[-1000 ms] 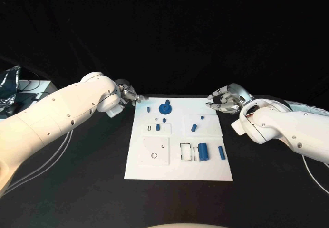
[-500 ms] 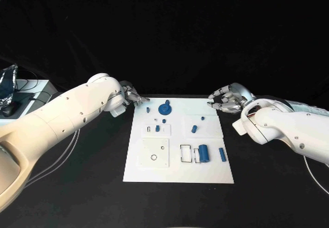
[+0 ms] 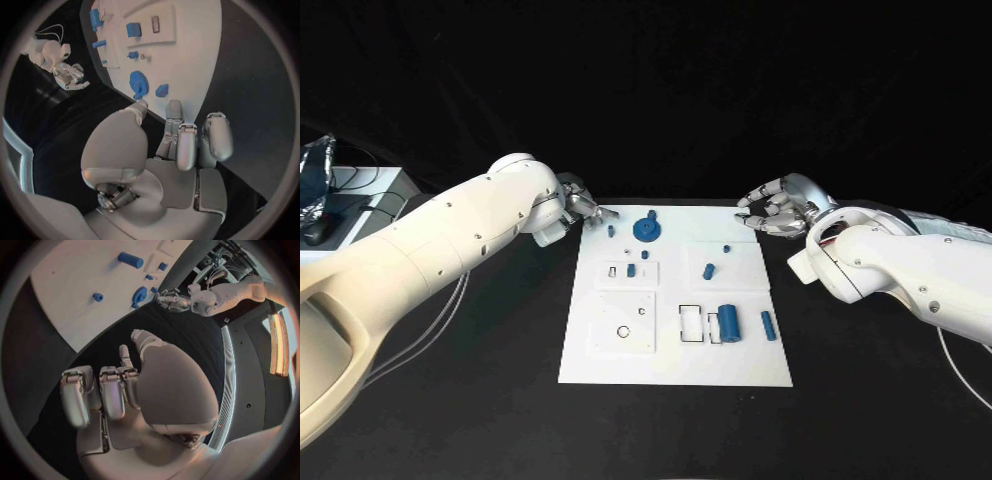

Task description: Assemble the parts on the task board

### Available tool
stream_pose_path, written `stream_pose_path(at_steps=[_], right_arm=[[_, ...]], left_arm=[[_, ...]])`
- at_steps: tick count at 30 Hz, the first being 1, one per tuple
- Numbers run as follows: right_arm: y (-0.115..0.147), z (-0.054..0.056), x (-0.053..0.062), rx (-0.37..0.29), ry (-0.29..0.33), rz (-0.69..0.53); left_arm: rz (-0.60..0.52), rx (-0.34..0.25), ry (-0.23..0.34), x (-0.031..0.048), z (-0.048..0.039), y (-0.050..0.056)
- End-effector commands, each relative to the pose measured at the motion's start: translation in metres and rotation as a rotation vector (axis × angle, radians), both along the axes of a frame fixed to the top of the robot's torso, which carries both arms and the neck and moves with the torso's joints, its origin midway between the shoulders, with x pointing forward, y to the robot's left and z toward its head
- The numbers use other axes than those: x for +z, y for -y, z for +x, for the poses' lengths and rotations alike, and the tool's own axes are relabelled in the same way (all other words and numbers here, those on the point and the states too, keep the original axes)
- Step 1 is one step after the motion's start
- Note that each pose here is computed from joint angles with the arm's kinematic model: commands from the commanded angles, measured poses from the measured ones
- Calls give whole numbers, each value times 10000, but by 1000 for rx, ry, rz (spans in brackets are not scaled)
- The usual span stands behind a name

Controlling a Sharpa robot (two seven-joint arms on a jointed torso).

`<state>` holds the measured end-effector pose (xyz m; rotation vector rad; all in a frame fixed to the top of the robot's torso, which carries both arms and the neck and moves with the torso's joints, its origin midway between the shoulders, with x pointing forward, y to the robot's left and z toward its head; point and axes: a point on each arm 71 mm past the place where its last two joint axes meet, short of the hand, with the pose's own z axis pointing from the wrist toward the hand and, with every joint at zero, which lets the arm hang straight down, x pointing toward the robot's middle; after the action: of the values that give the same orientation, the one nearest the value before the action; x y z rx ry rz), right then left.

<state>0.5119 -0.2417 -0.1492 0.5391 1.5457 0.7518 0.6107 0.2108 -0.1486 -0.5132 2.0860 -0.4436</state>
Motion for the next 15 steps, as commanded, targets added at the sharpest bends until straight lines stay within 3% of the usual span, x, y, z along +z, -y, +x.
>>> stream_pose_path(at_steps=[1, 15], right_arm=[[-17, 1, 11, 12, 11, -4], [-37, 2, 12, 16, 12, -4]], left_arm=[[-6, -40, -27, -3, -12, 57], [11, -59, -61, -75, -26, 96]])
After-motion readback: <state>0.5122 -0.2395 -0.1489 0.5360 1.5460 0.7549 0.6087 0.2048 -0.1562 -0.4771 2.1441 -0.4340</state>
